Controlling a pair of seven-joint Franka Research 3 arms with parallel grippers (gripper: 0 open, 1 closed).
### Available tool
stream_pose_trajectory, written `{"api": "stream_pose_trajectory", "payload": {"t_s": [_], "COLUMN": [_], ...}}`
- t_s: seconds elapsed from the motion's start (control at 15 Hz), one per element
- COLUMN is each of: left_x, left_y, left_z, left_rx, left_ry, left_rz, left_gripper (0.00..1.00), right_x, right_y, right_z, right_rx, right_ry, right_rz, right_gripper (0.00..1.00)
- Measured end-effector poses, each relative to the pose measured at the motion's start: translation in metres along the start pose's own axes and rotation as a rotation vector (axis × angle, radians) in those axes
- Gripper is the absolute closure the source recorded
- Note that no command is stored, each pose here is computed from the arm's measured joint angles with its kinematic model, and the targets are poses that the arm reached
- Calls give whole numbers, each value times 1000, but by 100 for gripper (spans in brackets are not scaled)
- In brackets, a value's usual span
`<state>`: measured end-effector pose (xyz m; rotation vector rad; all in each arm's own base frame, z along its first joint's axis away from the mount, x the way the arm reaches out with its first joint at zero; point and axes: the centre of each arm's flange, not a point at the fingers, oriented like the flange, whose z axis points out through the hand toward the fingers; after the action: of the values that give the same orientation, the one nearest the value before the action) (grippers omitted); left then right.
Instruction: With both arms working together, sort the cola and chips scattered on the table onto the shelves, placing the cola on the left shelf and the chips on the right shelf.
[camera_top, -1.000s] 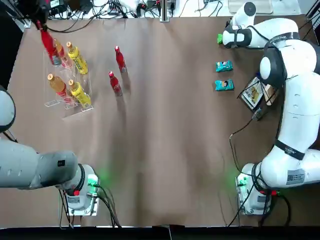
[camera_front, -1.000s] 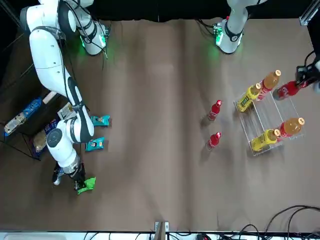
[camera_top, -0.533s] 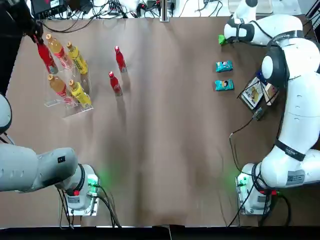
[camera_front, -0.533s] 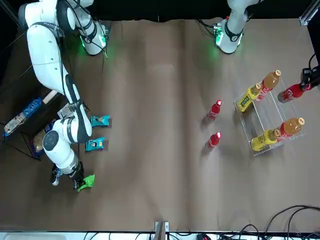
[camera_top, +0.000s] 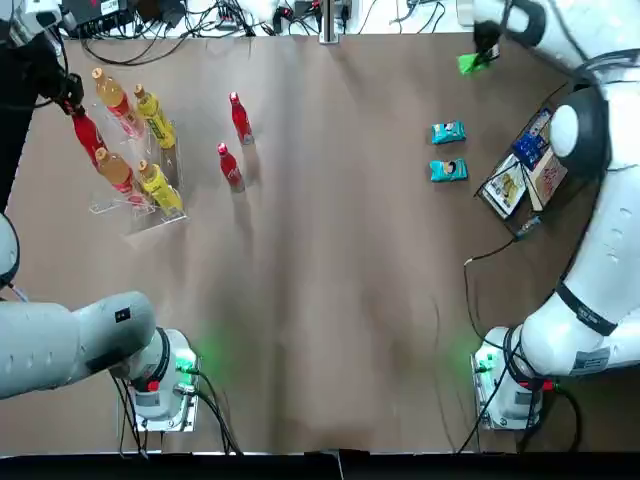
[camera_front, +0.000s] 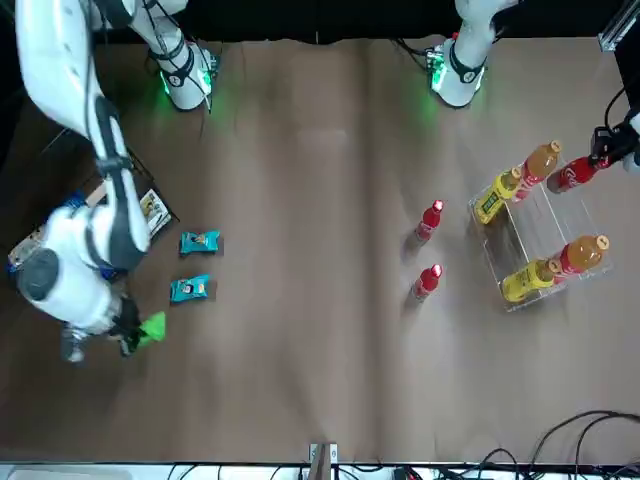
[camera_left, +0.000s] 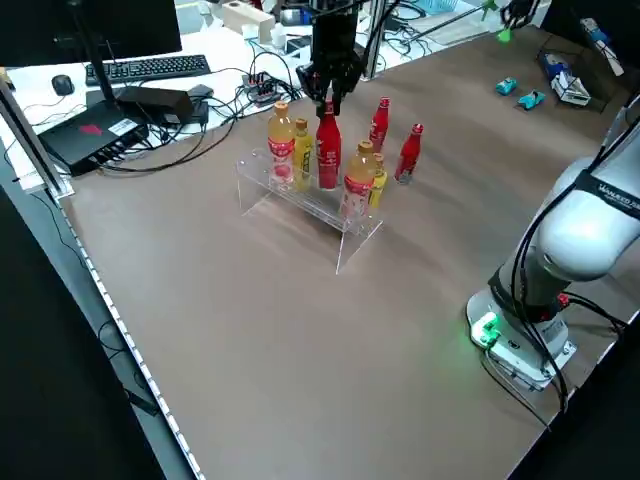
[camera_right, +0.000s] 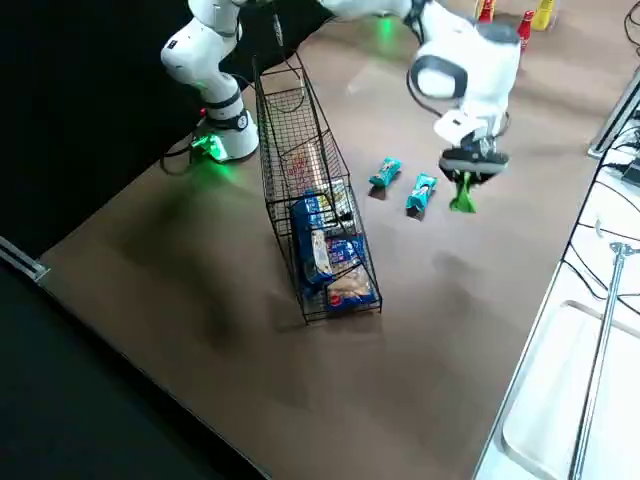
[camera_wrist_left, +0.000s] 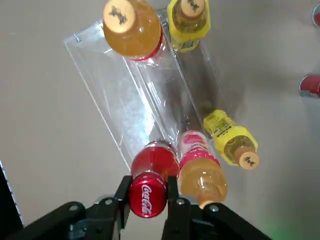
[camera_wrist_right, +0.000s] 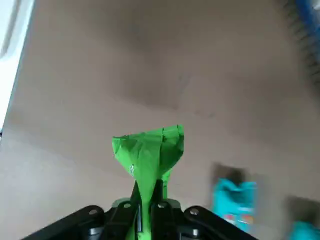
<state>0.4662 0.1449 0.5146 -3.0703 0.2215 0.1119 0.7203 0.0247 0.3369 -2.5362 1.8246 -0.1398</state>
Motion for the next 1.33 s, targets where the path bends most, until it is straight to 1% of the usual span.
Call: {"api": "stream_pose_trajectory", "payload": {"t_s": [0.13, 0.2, 0.4, 0.47, 0.6, 0.73, 0.87, 0.93, 1.0, 1.13, 1.33], "left_x": [-10, -20, -30, -32, -35, -36, -36, -36, -36, -36, -36], "left_y": [-1, -3, -9, -10, -15, -17, -17, -16, -16, -16, -16], "left_z": [3, 4, 15, 19, 23, 23, 23, 23, 23, 23, 22], "left_rx": [7, 11, 4, 1, -1, -1, -1, -1, -1, 0, 1], "left_ry": [15, 24, 12, 8, 7, 6, 6, 6, 6, 8, 11], "left_rz": [-7, -2, 3, 6, 4, 4, 5, 5, 6, 6, 6], "left_gripper": [68, 68, 68, 68, 68, 68, 68, 67, 60, 42, 38], "right_x": [21, 35, 50, 55, 71, 96, 120, 132, 142, 159, 176], "right_y": [24, 50, 82, 92, 113, 135, 155, 164, 171, 184, 195], "right_z": [-57, -110, -178, -197, -226, -246, -259, -262, -263, -262, -260], "right_rx": [-83, -163, -248, -267, -284, -307, -351, -373, -390, -414, -431], "right_ry": [4, 17, 113, 134, 149, 166, 181, 184, 185, 187, 184], "right_rz": [-98, -198, -314, -353, -407, -450, -490, -503, -508, -498, -486], "right_gripper": [91, 91, 91, 92, 93, 93, 93, 93, 93, 93, 93]}}
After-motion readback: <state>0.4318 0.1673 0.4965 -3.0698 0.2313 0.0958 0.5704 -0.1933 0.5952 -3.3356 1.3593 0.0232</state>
